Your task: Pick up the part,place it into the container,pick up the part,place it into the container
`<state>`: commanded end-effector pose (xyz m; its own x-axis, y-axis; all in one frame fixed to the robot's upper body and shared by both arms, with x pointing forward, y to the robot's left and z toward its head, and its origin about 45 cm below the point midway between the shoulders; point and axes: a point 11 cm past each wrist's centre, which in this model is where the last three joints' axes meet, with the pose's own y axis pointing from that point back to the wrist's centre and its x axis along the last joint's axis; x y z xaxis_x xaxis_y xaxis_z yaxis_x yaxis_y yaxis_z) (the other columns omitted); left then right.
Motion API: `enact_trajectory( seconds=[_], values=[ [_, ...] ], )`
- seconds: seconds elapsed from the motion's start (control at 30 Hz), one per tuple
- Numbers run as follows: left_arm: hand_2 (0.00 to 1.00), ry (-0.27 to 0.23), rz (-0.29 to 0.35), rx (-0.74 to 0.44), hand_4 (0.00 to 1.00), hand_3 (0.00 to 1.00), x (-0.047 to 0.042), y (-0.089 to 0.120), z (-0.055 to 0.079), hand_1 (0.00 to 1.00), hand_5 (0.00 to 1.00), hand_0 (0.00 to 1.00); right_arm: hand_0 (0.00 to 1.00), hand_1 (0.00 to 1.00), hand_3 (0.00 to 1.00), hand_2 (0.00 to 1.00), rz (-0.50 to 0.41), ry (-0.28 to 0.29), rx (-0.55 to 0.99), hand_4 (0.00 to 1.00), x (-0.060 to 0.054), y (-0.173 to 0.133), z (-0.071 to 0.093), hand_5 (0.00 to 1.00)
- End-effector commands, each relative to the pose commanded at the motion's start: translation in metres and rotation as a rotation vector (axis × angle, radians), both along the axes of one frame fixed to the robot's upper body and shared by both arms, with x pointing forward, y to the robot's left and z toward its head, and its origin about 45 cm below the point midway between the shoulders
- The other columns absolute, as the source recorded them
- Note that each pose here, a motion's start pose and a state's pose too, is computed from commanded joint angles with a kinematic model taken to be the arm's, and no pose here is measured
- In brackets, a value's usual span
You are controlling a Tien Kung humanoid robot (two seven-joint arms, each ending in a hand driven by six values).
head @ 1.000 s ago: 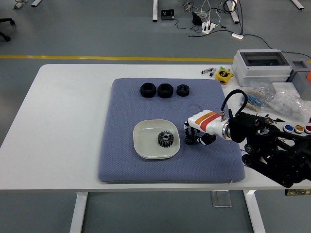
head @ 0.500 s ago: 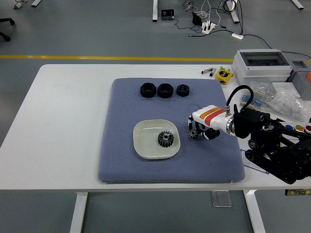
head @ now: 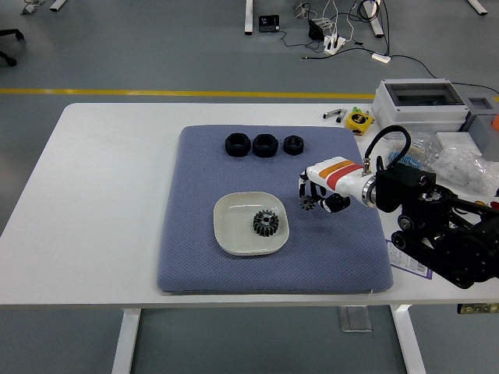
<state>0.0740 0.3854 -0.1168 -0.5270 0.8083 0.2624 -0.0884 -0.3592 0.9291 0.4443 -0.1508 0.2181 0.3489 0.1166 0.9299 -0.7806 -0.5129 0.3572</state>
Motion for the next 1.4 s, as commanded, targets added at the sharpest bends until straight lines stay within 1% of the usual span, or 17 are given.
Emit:
enact_trajectory(
  seconds=[0.1,0.13,0.23,0.3,0.33,0.47,0.5,0.6,0.7,0.73,0.9,0.93,1.1,1.13,1.4],
  values=[
    [0.653,0.001,-0.003,0.000,0.614,0.568,0.0000,0.000,0.000,0.619,0.702,0.711,0.353,0.420,0.446,0.449,0.041,-0.011,0.043,0.465,-0.005,0.022,0.011,0.002],
    [0.653,0.001,-0.003,0.000,0.614,0.568,0.0000,0.000,0.000,0.619,0.702,0.711,0.353,0.420,0.446,0.449,0.047,-0.013,0.050,0.465,-0.006,0.025,0.013,0.002],
    [0.653,0.002,-0.004,0.000,0.614,0.568,-0.0003,0.001,0.000,0.619,0.702,0.711,0.353,0.420,0.446,0.449,0.096,-0.018,0.089,0.465,-0.014,0.048,0.020,0.002],
    [0.653,0.002,-0.003,0.001,0.614,0.568,-0.0004,0.001,0.000,0.619,0.702,0.711,0.353,0.420,0.446,0.449,0.119,-0.018,0.101,0.465,-0.018,0.059,0.021,0.002],
    [0.652,0.002,-0.003,0.001,0.615,0.568,-0.0004,0.001,0.000,0.619,0.704,0.711,0.384,0.426,0.454,0.454,0.130,-0.016,0.105,0.483,-0.020,0.065,0.021,0.002],
    [0.652,0.003,-0.003,0.001,0.615,0.568,-0.0007,0.002,0.000,0.619,0.704,0.711,0.384,0.426,0.454,0.454,0.160,-0.002,0.098,0.483,-0.026,0.078,0.014,0.002],
    [0.652,0.003,-0.002,0.001,0.614,0.569,-0.0008,0.002,0.000,0.619,0.702,0.712,0.438,0.469,0.538,0.504,0.163,0.002,0.090,0.517,-0.027,0.080,0.012,0.002],
    [0.652,0.003,-0.003,0.002,0.614,0.569,-0.0007,0.003,0.001,0.619,0.702,0.712,0.438,0.469,0.538,0.504,0.155,0.016,0.063,0.517,-0.026,0.081,0.004,0.002],
    [0.652,0.003,-0.005,0.004,0.614,0.569,-0.0001,0.003,0.001,0.619,0.702,0.712,0.438,0.469,0.538,0.504,0.128,0.033,0.060,0.517,-0.023,0.076,-0.004,0.002],
    [0.651,0.002,-0.005,0.004,0.615,0.569,0.0000,0.003,0.001,0.619,0.703,0.712,0.451,0.491,0.780,0.583,0.119,0.035,0.059,0.658,-0.021,0.074,-0.006,0.032],
    [0.651,0.002,-0.008,0.007,0.615,0.569,0.0006,0.005,0.001,0.619,0.703,0.712,0.451,0.491,0.780,0.583,0.082,0.036,0.055,0.658,-0.014,0.063,-0.009,0.032],
    [0.650,0.003,-0.008,0.008,0.616,0.569,0.0005,0.005,0.001,0.618,0.703,0.713,0.455,0.516,0.824,0.686,0.079,0.035,0.055,0.727,-0.013,0.062,-0.008,0.077],
    [0.650,0.005,-0.011,0.009,0.616,0.569,0.0000,0.005,0.001,0.618,0.703,0.713,0.455,0.516,0.824,0.686,0.076,0.035,0.054,0.727,-0.012,0.059,-0.007,0.077],
    [0.650,0.005,-0.011,0.009,0.615,0.568,0.0000,0.005,0.001,0.618,0.702,0.712,0.459,0.547,0.853,0.721,0.076,0.036,0.052,0.768,-0.012,0.059,-0.007,0.093],
    [0.649,0.000,-0.008,0.008,0.616,0.568,0.0014,0.004,0.001,0.619,0.702,0.713,0.459,0.552,0.864,0.732,0.080,0.033,0.049,0.780,-0.012,0.057,-0.005,0.100]
  ],
)
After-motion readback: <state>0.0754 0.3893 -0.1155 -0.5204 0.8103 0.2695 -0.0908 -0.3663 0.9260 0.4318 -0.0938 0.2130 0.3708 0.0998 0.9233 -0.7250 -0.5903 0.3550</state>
